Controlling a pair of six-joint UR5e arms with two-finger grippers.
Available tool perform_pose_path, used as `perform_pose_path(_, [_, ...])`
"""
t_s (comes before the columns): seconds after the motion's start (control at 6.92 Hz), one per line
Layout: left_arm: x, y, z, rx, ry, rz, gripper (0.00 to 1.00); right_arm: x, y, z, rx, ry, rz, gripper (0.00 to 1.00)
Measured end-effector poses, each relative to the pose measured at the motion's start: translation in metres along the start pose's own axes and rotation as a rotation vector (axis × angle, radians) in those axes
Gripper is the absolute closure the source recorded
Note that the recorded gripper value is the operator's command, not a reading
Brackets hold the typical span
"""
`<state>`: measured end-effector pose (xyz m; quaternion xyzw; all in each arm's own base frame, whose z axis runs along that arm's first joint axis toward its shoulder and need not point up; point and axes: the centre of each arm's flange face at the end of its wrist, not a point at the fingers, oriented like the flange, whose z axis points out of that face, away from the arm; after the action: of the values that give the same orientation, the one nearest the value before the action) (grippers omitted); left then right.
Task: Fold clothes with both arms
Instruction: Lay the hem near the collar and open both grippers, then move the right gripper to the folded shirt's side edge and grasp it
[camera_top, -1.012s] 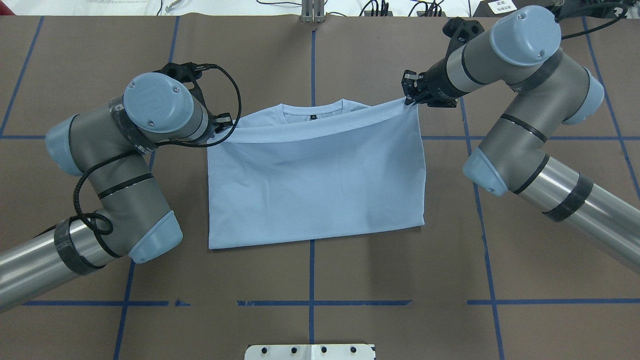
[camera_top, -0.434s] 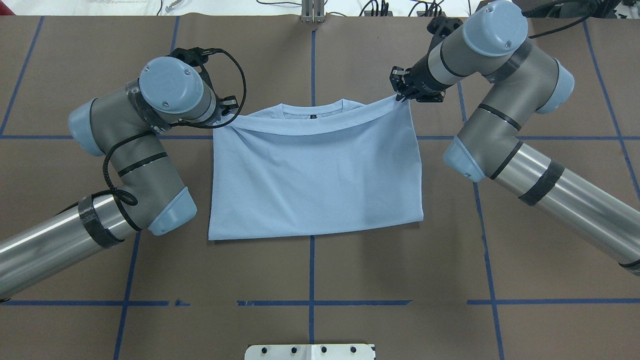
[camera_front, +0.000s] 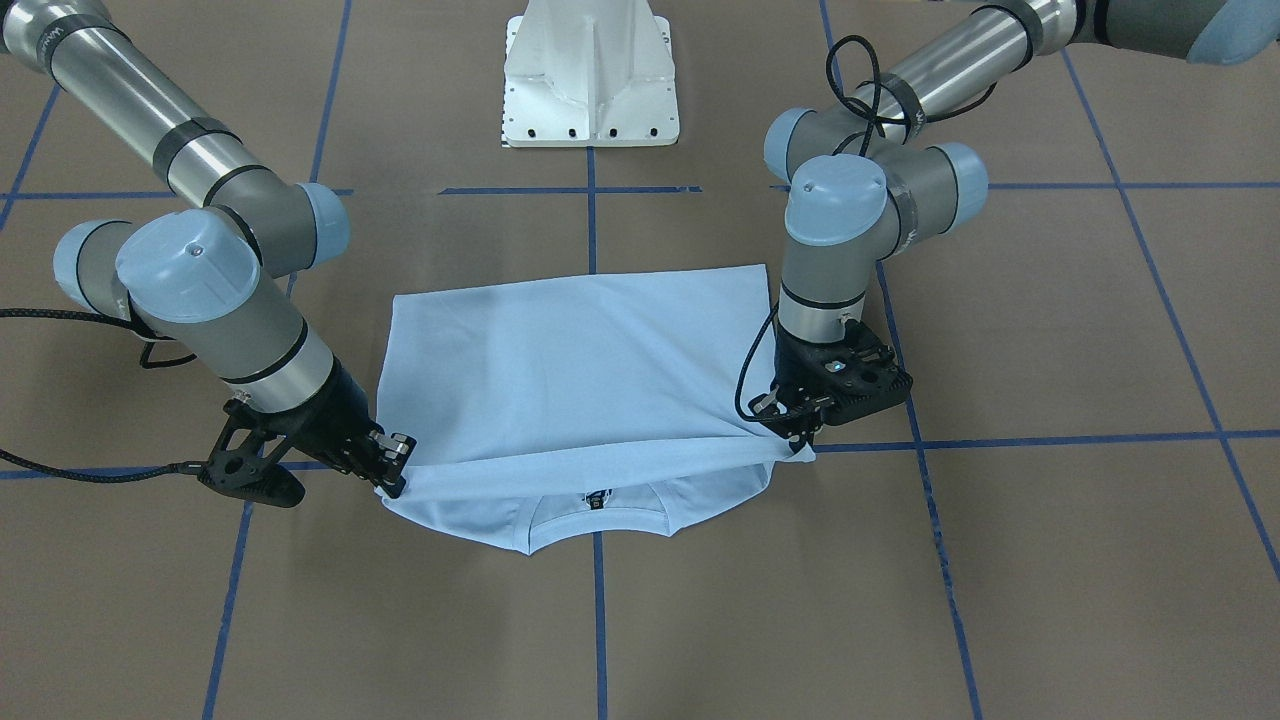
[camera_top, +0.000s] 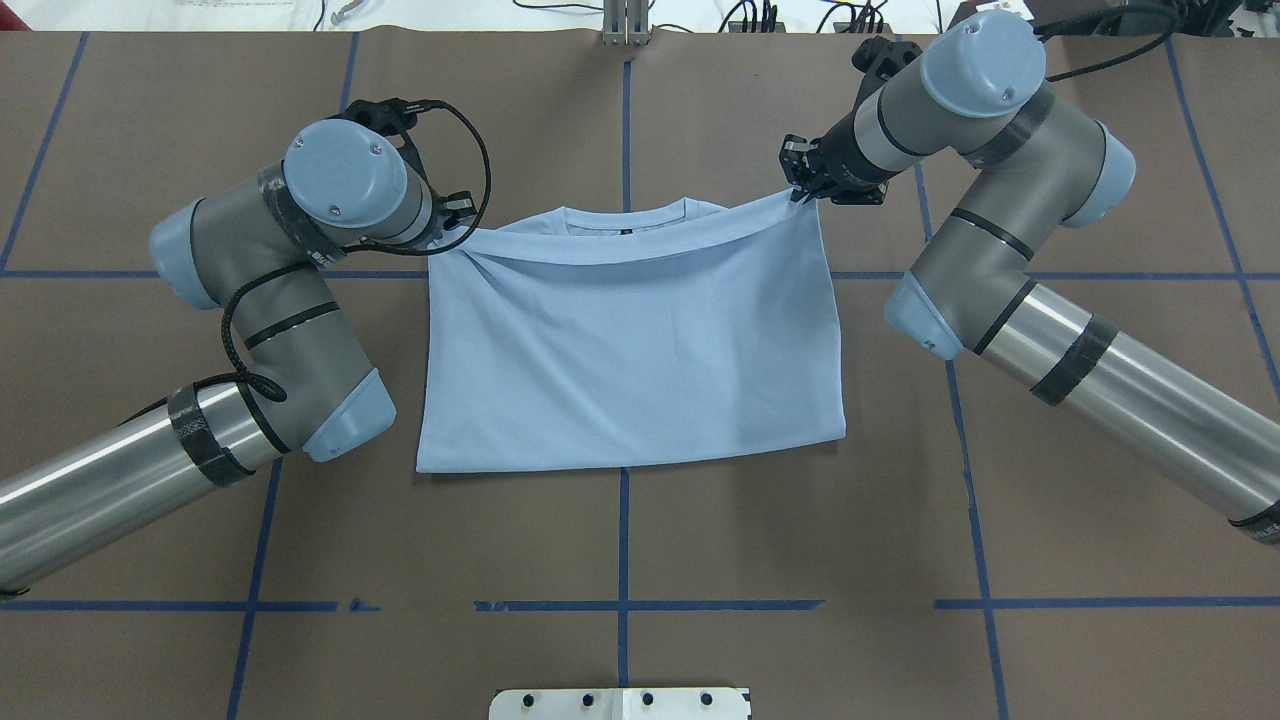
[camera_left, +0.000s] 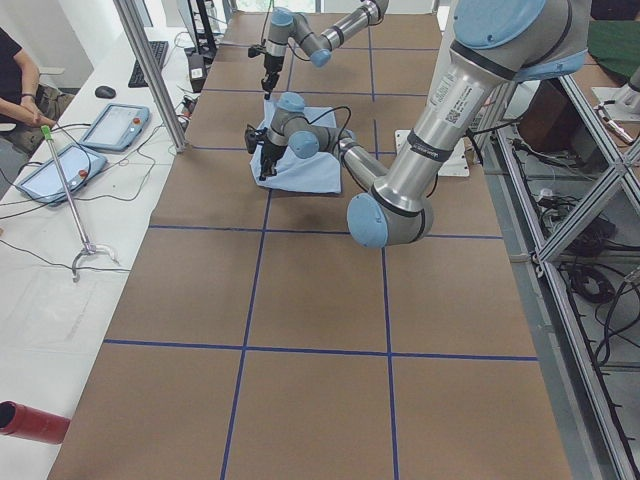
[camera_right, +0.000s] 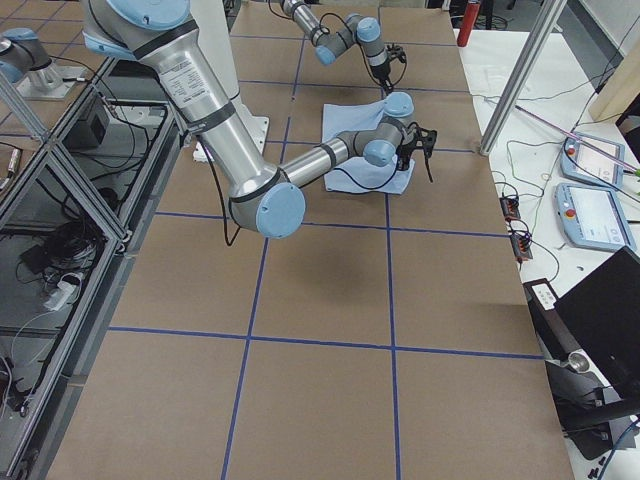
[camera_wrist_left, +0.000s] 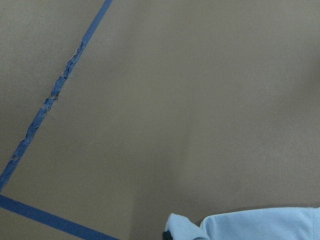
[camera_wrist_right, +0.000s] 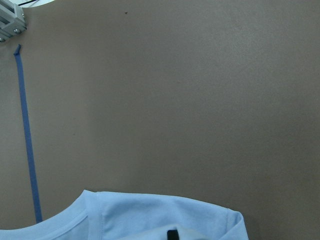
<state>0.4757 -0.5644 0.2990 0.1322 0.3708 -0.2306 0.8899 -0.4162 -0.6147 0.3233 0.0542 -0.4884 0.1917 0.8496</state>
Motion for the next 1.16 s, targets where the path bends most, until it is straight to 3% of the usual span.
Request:
perform_pose_path(0.14, [-0.001, 0.001, 0.004, -0.001, -0.006, 0.003, 0.0, 0.002, 0.0, 0.001, -0.001, 0.0, 0.001, 0.0])
perform_pose_path(0.72, [0.002, 0.002, -0.006, -0.003, 0.008, 0.01, 0.0, 0.001, 0.009, -0.002, -0.025, -0.021, -0.009, 0.0])
perform_pose_path(0.87, [0.005, 0.003, -0.023, 0.001, 0.034, 0.012, 0.0, 0.008, 0.031, -0.007, -0.049, -0.048, -0.028, 0.01])
perform_pose_path(1.16, [0.009, 0.007, -0.043, -0.011, 0.06, 0.009, 0.0, 0.063, 0.111, -0.02, -0.111, -0.057, -0.077, 0.01])
